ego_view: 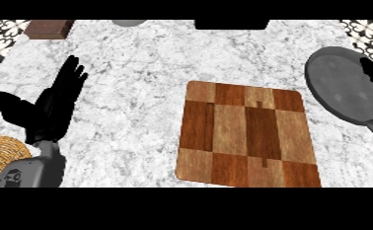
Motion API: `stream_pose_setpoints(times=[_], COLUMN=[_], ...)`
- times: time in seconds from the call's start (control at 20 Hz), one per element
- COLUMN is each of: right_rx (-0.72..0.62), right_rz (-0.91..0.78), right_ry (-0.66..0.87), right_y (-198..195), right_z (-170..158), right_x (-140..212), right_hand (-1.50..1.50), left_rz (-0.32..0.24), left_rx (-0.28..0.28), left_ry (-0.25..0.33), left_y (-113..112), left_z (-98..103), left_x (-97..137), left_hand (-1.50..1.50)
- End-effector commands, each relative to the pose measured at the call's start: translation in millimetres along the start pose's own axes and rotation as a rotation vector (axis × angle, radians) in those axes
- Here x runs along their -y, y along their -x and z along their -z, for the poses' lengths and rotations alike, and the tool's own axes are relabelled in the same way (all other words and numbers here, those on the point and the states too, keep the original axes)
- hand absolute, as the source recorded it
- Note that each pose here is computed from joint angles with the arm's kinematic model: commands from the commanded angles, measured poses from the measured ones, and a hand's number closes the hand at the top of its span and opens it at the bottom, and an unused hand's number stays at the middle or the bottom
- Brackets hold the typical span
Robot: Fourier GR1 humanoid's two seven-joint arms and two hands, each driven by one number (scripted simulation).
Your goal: Pick the lemon from the cutting board and place it in the pan
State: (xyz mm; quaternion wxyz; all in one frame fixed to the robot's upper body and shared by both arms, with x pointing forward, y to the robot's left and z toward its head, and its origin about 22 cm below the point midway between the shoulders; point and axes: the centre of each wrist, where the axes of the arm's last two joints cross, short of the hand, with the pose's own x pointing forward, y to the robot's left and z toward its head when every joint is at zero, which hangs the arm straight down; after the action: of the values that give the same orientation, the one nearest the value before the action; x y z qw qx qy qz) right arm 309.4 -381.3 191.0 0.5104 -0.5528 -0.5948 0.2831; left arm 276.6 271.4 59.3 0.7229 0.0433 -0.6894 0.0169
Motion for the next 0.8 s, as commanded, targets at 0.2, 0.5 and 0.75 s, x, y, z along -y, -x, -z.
stream_pose_setpoints(times=[0.2,0.5,0.75], right_rx=[0.031,0.055,-0.073], right_rz=[0.056,0.060,0.038], right_ry=[-0.038,-0.101,-0.199], right_y=[80,82,90], right_z=[17,42,24], right_x=[-44,-74,-118], right_hand=[1.50,1.50,1.50], left_rz=[0.000,0.005,0.014], left_rx=[0.025,0.006,0.010], left_ry=[-0.004,0.007,0.034], left_y=[-5,-3,-6], left_z=[14,12,4], left_x=[-2,3,9], left_hand=[0.00,0.00,0.00])
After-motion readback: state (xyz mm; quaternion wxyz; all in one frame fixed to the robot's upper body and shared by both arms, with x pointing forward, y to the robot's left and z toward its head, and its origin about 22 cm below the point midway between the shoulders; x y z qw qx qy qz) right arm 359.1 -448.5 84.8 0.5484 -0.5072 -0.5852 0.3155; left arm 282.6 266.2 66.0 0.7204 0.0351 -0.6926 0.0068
